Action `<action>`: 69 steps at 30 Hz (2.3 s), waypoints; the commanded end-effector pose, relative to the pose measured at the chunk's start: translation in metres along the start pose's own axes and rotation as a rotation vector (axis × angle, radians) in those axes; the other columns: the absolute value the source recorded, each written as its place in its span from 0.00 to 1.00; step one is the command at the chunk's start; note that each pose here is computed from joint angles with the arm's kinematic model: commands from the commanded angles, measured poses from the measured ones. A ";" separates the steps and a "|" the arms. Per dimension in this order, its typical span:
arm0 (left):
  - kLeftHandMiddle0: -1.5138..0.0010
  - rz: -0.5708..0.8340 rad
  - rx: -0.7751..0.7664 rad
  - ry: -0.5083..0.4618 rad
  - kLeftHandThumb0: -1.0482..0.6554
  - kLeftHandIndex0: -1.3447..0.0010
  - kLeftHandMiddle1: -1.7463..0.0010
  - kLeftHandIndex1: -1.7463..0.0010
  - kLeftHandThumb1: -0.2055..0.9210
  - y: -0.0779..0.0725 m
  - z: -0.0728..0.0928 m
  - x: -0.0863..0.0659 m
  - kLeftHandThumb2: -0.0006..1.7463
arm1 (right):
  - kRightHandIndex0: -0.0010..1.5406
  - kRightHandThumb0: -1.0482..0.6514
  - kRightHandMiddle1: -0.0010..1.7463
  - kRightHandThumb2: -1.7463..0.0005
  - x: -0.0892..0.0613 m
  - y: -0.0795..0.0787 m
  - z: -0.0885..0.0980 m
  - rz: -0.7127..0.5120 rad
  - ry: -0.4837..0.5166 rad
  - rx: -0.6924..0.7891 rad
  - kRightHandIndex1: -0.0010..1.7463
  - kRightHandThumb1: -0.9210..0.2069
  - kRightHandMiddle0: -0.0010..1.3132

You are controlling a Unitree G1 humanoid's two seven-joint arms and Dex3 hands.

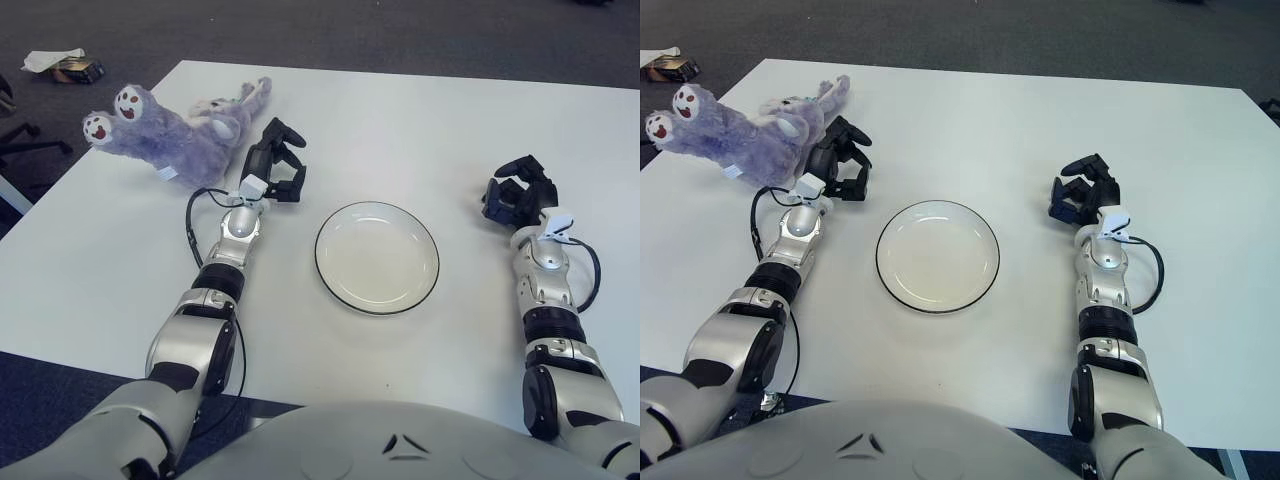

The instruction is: Put the doll into the plate.

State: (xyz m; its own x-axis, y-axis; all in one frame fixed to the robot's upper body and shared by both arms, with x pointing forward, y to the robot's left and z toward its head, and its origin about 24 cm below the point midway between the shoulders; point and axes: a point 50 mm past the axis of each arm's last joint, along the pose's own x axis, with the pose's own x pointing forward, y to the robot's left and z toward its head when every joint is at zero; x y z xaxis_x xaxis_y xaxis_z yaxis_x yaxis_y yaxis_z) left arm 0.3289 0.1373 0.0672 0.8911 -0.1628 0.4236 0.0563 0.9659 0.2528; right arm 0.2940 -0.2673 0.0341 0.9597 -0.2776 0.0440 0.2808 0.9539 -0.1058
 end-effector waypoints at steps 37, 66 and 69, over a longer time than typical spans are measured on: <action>0.56 0.351 0.037 -0.131 0.61 0.74 0.18 0.00 0.57 0.044 0.037 -0.058 0.62 | 0.41 0.61 1.00 0.28 0.028 0.003 0.037 0.108 0.032 -0.106 0.94 0.51 0.28; 0.68 0.591 0.156 -0.038 0.61 0.83 0.14 0.00 0.75 0.105 0.059 -0.045 0.49 | 0.40 0.61 1.00 0.29 0.052 0.055 0.113 0.300 -0.275 -0.384 0.94 0.49 0.27; 0.68 0.608 0.154 -0.043 0.61 0.84 0.14 0.00 0.76 0.103 0.064 -0.045 0.48 | 0.40 0.61 1.00 0.29 0.053 0.059 0.116 0.306 -0.286 -0.415 0.94 0.49 0.27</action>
State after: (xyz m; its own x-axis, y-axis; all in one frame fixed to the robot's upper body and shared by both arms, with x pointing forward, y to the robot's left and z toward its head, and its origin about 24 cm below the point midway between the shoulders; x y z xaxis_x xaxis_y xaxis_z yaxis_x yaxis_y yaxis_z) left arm 0.2686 0.2328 0.1260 0.7368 0.3771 0.5612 -0.5053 0.8586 0.0866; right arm 0.3558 -0.2156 0.1372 0.9781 0.0856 0.1898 0.0209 0.8667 -0.4983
